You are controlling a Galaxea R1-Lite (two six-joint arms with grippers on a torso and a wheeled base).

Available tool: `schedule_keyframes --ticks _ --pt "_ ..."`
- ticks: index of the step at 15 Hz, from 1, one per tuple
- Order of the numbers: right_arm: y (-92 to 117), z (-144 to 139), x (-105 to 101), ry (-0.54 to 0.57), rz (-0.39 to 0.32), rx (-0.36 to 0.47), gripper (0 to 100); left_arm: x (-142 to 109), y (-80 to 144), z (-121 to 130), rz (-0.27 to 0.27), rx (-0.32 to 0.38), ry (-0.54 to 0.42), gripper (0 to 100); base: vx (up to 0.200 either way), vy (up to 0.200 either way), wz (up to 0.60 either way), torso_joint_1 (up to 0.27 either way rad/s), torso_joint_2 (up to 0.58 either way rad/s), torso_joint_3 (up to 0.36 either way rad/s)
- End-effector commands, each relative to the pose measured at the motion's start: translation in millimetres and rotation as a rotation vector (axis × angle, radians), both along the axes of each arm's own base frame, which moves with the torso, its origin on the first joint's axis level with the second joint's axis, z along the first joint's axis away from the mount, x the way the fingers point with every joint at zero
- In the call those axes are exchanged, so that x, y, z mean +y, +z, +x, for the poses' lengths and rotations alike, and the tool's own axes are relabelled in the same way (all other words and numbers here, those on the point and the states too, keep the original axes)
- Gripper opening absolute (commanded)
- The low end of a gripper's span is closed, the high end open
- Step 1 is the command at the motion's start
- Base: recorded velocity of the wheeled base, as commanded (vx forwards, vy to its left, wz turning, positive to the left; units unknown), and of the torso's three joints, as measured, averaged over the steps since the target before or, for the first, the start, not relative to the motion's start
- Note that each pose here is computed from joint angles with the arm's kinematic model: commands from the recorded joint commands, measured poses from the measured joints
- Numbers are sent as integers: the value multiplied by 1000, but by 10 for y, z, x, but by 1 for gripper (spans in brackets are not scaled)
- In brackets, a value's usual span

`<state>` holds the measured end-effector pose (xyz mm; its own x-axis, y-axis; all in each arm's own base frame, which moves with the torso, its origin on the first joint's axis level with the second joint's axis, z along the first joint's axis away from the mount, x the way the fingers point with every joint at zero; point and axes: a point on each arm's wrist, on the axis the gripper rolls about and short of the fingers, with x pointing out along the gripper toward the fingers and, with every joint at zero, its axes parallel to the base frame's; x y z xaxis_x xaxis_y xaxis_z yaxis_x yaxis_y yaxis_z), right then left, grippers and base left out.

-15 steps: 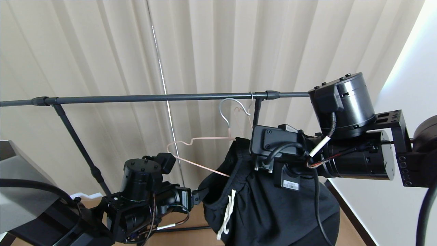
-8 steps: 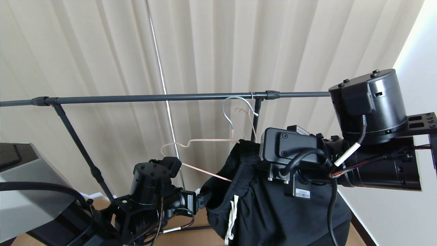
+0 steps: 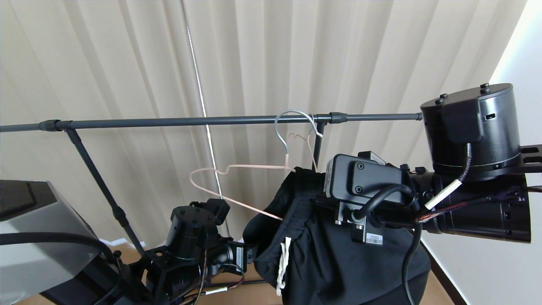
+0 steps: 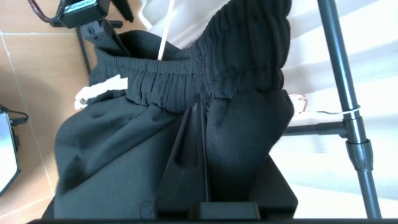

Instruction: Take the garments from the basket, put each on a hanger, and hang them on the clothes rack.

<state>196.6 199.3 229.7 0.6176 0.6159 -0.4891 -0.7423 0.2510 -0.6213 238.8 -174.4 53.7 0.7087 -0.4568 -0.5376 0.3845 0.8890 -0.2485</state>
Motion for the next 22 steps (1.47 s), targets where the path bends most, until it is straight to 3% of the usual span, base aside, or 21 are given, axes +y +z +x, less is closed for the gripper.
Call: schedule_keyframes --ticks 1,8,10,16,22 --pt "19 -13 -12 0 6 -6 0 -1 -7 1 3 0 1 0 0 0 0 0 0 0" --pt "-1 -16 -184 -35 37 30 0 37 28 34 -3 -12 19 0 0 0 0 0 0 0" --pt "-21 -8 -283 -35 53 53 0 126 114 101 -14 -43 58 0 0 0 0 0 0 0" --pt "-259 27 -410 -71 17 136 0 390 332 253 -19 -130 138 0 0 0 0 0 0 0" --pt "-562 -31 -478 -77 -1 159 0 577 363 360 0 -153 198 0 0 0 0 0 0 0"
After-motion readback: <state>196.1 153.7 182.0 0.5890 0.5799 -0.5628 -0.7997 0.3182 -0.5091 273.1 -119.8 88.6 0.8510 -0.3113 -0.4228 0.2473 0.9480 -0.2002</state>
